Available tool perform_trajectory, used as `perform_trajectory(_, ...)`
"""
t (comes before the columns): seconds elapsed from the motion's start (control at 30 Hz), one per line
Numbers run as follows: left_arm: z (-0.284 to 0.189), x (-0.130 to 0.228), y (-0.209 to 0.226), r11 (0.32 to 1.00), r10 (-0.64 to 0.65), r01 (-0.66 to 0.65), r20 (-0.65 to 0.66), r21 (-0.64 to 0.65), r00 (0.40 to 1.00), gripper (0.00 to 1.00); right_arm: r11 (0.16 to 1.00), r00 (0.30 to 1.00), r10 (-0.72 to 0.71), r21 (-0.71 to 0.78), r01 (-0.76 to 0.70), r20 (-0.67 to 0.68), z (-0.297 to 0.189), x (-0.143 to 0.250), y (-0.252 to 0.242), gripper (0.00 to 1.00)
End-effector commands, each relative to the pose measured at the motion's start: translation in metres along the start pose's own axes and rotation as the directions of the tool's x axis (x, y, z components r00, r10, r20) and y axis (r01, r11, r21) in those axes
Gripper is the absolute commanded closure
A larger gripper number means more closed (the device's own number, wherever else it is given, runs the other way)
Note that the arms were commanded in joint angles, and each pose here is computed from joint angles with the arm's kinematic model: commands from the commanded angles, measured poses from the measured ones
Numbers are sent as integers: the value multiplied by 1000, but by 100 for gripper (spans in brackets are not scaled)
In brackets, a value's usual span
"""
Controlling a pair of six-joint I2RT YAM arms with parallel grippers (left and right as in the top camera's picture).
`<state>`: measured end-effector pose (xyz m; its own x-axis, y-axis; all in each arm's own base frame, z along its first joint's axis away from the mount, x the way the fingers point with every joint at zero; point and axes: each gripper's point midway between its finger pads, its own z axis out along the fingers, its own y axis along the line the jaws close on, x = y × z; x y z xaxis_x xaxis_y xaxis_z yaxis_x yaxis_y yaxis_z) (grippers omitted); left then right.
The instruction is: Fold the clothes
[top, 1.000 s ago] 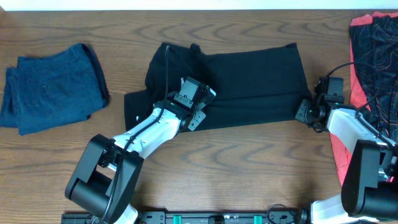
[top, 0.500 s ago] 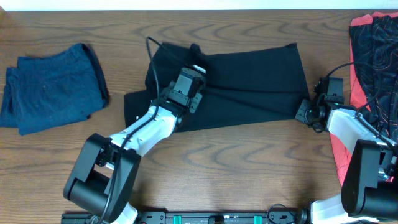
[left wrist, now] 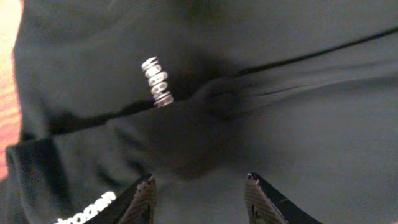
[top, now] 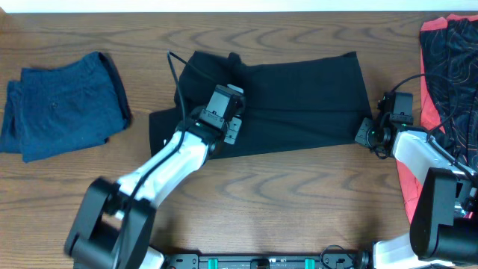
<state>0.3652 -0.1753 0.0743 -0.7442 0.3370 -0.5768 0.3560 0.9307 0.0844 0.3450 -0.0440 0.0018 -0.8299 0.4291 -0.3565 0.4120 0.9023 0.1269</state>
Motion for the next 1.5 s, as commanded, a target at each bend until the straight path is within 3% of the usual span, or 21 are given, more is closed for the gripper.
perform_trajectory(0.0, -21, -9, -30, 993, -13, 10, 25, 121, 1000, 52, 1000, 1000, 8, -6, -8, 27, -1, -6, 2, 85)
perform_trajectory(0.13, -17, 13, -44, 991, 27, -20, -50, 134, 998, 52, 999, 988, 4, -46, 3, 155, -24, -46, 13, 75)
perform_trajectory(0.27, -9, 32, -55, 988, 65, -50, -97, 146, 993, 52, 998, 974, 1, -63, 14, 225, -41, -73, 19, 72)
perform_trajectory(0.43, 0, 42, -61, 987, 83, -63, -130, 150, 988, 52, 998, 982, -2, -53, 13, 191, -34, -65, 17, 72)
perform_trajectory(0.73, 23, 58, -66, 985, 92, -63, -180, 159, 979, 51, 999, 1000, -6, -34, 7, 10, 4, -25, 10, 72)
perform_trajectory(1.03, 26, 59, -67, 985, 92, -62, -184, 162, 979, 52, 999, 1000, -7, -45, 6, -14, 9, -19, 11, 72)
perform_trajectory(1.1, 26, 59, -67, 985, 85, -55, -185, 161, 979, 51, 999, 1000, -6, -45, 5, -17, 10, -19, 11, 75)
perform_trajectory(1.23, 26, 59, -67, 985, 85, -55, -185, 161, 979, 52, 999, 1000, -7, -47, 6, -14, 10, -19, 11, 99)
perform_trajectory(1.47, 26, 59, -67, 985, 85, -55, -185, 161, 979, 51, 993, 1000, -7, -115, 10, 31, 8, -33, 24, 99)
